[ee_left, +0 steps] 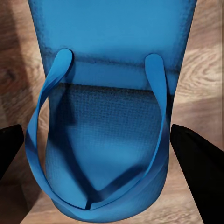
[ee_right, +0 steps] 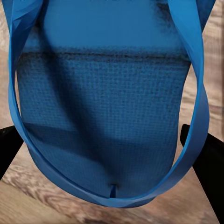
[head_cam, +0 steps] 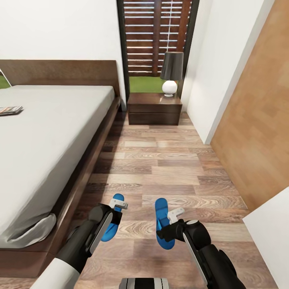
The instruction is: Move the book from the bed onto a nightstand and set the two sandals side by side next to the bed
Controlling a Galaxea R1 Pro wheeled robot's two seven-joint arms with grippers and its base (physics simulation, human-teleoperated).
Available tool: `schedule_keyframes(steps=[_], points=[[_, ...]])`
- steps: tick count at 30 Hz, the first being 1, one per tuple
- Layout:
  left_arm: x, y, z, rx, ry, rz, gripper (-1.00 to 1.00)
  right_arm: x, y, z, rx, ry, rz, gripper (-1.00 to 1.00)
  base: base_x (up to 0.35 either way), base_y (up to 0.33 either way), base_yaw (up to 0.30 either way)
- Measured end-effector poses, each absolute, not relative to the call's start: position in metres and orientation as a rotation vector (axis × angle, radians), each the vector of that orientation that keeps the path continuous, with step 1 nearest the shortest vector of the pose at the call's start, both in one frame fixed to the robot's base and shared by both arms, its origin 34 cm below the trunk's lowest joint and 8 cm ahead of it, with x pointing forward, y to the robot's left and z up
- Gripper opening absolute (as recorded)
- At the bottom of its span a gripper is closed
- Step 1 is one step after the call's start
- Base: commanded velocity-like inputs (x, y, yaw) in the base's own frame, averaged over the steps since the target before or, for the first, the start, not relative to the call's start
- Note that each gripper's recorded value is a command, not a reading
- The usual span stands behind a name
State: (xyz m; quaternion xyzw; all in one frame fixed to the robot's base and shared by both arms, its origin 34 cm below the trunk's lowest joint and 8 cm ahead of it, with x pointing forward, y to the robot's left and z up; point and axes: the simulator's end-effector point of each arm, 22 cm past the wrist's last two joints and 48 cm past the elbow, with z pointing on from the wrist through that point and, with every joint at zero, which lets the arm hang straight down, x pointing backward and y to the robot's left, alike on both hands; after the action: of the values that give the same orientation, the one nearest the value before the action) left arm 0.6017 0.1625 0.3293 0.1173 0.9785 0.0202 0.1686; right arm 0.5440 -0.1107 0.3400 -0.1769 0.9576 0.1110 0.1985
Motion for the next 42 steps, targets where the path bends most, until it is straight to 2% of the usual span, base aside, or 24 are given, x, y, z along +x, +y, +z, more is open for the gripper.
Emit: schedule_keyframes(steps=[23,42], points=[[0.6014,0.1629,0.3288,0.334,2.783,0.06,-1.0,0.5446,-0.1109,0.3402,-0.494,2.678,0.309,-1.0,0.011,-0.01,0.0],[0.6014,0.1628,0.3289,0.334,2.783,0.06,-1.0,0.5444,-0.111,0.3402,-0.494,2.678,0.308,-1.0,0.128,-0.116,0.0]])
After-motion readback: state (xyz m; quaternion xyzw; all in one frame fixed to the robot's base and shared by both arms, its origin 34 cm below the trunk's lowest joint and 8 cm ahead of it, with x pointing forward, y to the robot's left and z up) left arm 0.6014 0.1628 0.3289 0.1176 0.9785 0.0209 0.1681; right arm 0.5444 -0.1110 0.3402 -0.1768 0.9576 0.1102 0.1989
